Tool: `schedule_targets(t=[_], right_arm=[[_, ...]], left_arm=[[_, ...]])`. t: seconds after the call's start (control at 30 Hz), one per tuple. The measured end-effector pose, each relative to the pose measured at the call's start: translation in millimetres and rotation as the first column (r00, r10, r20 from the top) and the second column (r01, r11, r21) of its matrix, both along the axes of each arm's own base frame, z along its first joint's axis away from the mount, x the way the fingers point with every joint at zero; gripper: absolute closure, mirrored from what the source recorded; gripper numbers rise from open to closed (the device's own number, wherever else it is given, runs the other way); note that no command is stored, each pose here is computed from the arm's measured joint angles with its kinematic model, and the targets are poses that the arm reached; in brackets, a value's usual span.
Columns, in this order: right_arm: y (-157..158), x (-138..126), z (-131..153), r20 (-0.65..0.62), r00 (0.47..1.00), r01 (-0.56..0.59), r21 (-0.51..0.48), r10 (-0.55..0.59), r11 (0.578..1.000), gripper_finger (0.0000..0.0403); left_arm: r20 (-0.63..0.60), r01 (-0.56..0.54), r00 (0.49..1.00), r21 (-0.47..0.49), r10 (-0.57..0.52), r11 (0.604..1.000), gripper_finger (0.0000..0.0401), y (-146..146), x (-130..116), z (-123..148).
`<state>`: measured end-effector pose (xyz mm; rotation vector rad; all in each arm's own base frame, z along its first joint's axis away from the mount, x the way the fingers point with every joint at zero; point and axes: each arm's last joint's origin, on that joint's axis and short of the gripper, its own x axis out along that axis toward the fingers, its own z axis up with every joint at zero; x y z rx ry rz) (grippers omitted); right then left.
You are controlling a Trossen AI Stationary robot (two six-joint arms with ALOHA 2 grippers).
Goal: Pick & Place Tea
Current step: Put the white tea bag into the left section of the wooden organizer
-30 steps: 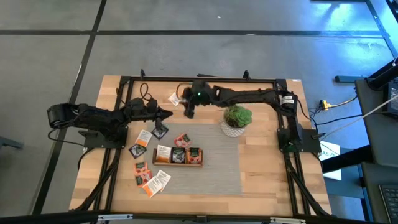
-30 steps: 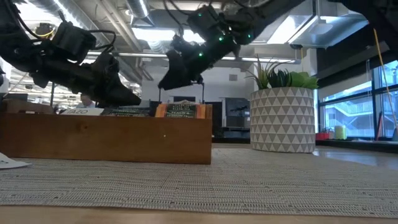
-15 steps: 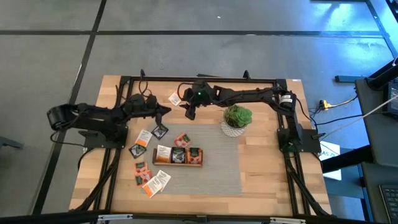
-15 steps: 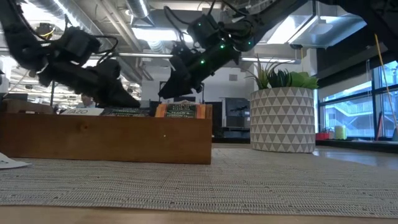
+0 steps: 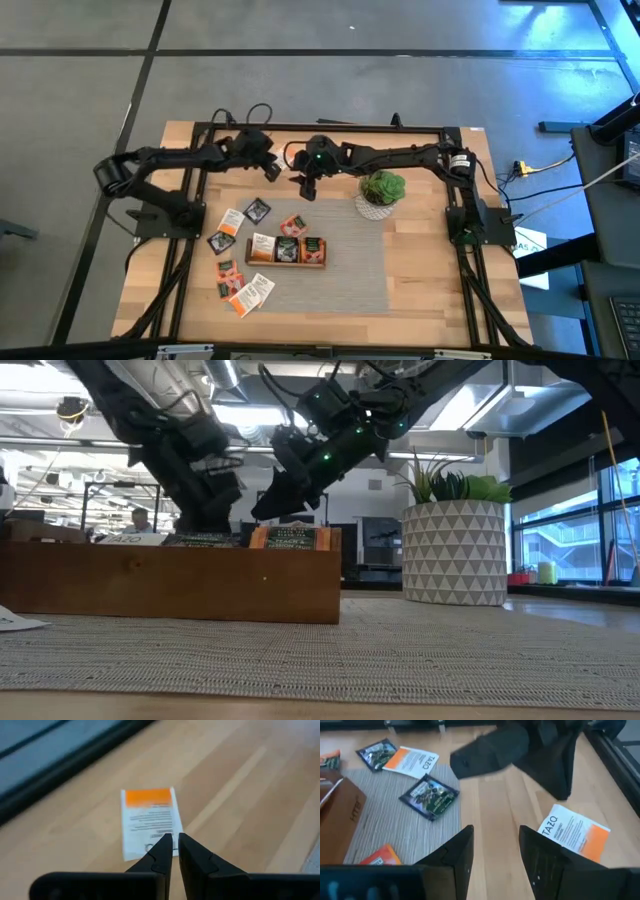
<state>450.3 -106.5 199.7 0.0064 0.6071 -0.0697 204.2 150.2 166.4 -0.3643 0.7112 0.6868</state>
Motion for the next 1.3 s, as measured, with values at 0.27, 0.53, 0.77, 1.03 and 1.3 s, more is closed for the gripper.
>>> schedule_targets(t=[0.27,0.53,0.77,1.03,1.3], right_arm=[[2,-4,-6,-0.069,0.998,-0.002,0.016,0.003,1.000,0.0244],[2,-5,-7,-0.083,0.997,-0.002,0.018,0.003,1.000,0.0244],[2,-5,-7,-0.084,0.996,-0.001,0.019,0.003,1.000,0.0244],[2,-5,-7,-0.084,0.996,0.000,0.021,0.002,1.000,0.0244],[2,-5,-7,-0.084,0.996,0.001,0.020,0.001,1.000,0.0244]], left_arm=[[-0.080,-0.005,0.997,-0.070,0.000,0.998,0.0375,9,11,-35],[-0.146,-0.031,0.989,-0.133,0.011,0.991,0.0375,8,9,-49],[-0.124,-0.027,0.992,-0.123,0.012,0.992,0.0374,9,10,-48],[0.001,-0.021,1.000,-0.029,0.021,0.999,0.0376,16,19,-37],[-0.030,-0.061,0.998,-0.042,0.060,0.997,0.0372,19,21,-53]])
